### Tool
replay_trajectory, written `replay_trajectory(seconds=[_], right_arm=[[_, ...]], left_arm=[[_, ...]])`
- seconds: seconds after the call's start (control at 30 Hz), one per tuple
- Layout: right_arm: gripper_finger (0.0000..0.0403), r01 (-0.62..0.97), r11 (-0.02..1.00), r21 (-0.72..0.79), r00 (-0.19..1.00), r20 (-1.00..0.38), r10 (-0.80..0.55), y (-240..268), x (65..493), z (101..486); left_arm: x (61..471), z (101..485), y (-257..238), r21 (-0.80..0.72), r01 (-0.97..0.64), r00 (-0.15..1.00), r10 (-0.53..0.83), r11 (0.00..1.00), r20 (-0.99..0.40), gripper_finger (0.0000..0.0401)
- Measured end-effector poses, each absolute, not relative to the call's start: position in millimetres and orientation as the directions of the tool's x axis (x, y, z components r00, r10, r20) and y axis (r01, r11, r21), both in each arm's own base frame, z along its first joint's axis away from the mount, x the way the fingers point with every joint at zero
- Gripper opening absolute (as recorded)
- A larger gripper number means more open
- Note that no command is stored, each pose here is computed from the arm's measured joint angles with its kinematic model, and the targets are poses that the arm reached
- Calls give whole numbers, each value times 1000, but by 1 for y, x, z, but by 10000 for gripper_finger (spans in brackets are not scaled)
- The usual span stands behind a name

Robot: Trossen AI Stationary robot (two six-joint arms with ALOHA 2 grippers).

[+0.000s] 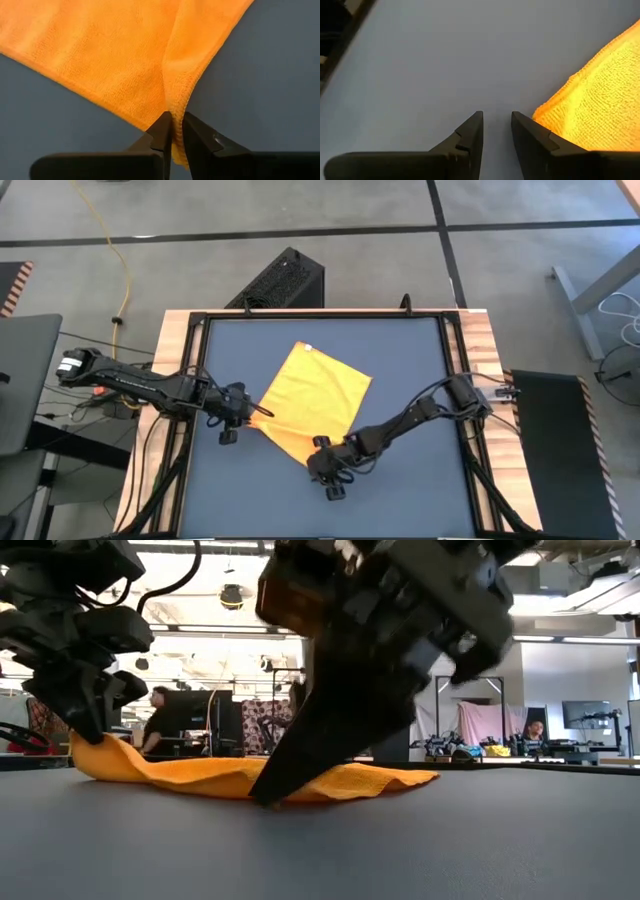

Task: Roll towel
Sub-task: Fold the yellow towel

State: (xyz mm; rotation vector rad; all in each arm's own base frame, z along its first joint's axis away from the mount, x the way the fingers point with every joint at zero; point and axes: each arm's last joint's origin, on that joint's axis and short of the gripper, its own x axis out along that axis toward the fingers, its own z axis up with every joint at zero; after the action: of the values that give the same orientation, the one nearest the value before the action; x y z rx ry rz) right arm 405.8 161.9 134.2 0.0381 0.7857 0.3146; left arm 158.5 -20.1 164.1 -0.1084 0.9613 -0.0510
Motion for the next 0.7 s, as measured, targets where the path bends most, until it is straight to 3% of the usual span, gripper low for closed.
replay_trajectory(seconds=[0.2,0.37,0.7], right_arm=[[127,-284,951,121,615,-738,277,160,391,158],[127,-291,957,11,574,-798,184,141,373,190],[127,-272,952,-142,498,-867,13,30,356,235]], left_arm=[[160,165,-20,-130,-25,588,-90,991,-804,3],[161,166,-20,-152,-53,596,-91,987,-798,0],[159,165,-23,-302,-128,570,-179,944,-802,0]])
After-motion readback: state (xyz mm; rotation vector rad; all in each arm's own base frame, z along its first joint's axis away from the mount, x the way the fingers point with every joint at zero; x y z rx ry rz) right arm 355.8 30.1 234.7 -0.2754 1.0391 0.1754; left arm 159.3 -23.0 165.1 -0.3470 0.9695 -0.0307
